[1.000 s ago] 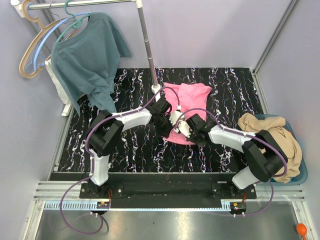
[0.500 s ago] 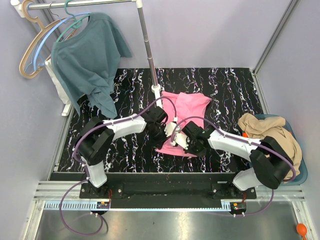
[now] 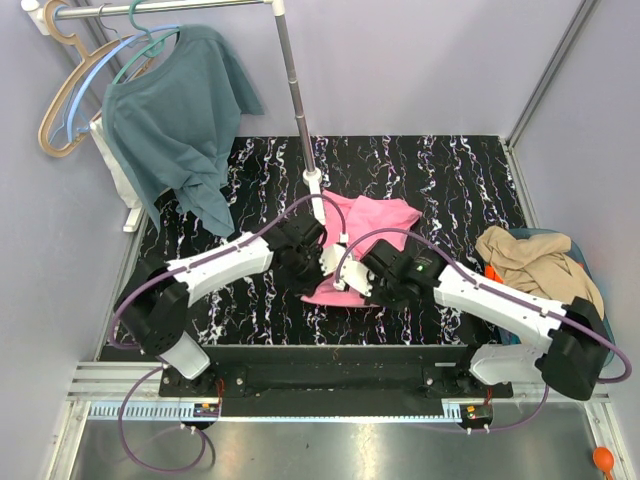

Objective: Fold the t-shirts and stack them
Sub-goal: Fold the tshirt

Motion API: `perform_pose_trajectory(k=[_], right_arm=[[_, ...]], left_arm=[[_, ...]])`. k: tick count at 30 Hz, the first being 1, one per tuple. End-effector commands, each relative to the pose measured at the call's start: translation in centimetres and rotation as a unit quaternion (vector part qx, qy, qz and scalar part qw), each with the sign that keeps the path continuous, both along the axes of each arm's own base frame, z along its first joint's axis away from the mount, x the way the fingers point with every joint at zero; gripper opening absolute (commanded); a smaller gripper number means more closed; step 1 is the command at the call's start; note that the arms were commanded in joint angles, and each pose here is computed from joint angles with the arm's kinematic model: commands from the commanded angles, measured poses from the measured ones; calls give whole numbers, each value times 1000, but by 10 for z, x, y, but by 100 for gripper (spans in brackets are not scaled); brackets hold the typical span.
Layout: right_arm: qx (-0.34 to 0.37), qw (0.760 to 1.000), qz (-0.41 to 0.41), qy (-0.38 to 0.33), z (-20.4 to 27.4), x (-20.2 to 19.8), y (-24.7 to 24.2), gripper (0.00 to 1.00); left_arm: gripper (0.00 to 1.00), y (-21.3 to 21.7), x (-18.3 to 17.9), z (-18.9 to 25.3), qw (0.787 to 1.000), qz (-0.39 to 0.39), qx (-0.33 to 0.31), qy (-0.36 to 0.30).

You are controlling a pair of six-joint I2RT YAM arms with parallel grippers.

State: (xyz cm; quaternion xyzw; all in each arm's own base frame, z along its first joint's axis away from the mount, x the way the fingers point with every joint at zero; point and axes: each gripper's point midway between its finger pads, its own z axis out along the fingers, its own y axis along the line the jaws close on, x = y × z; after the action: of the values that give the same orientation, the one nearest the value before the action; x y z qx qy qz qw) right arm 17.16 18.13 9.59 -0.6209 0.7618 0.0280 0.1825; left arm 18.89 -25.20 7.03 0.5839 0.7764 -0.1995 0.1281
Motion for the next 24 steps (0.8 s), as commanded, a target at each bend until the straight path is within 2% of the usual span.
perform_pose_trajectory(k=[1, 11, 18, 24], right_arm=[[48, 989, -69, -123, 55, 48, 8, 0], [42, 974, -101, -198, 78, 79, -7, 0], [61, 970, -134, -194, 86, 109, -21, 0], [55, 972, -137, -185, 74, 126, -20, 0]], left_arm=[[0, 1, 7, 30, 998, -40, 9, -53], [0, -10, 61, 77, 992, 14, -40, -118], [0, -17, 102, 103, 985, 27, -62, -157], [0, -31, 134, 104, 985, 29, -70, -158]])
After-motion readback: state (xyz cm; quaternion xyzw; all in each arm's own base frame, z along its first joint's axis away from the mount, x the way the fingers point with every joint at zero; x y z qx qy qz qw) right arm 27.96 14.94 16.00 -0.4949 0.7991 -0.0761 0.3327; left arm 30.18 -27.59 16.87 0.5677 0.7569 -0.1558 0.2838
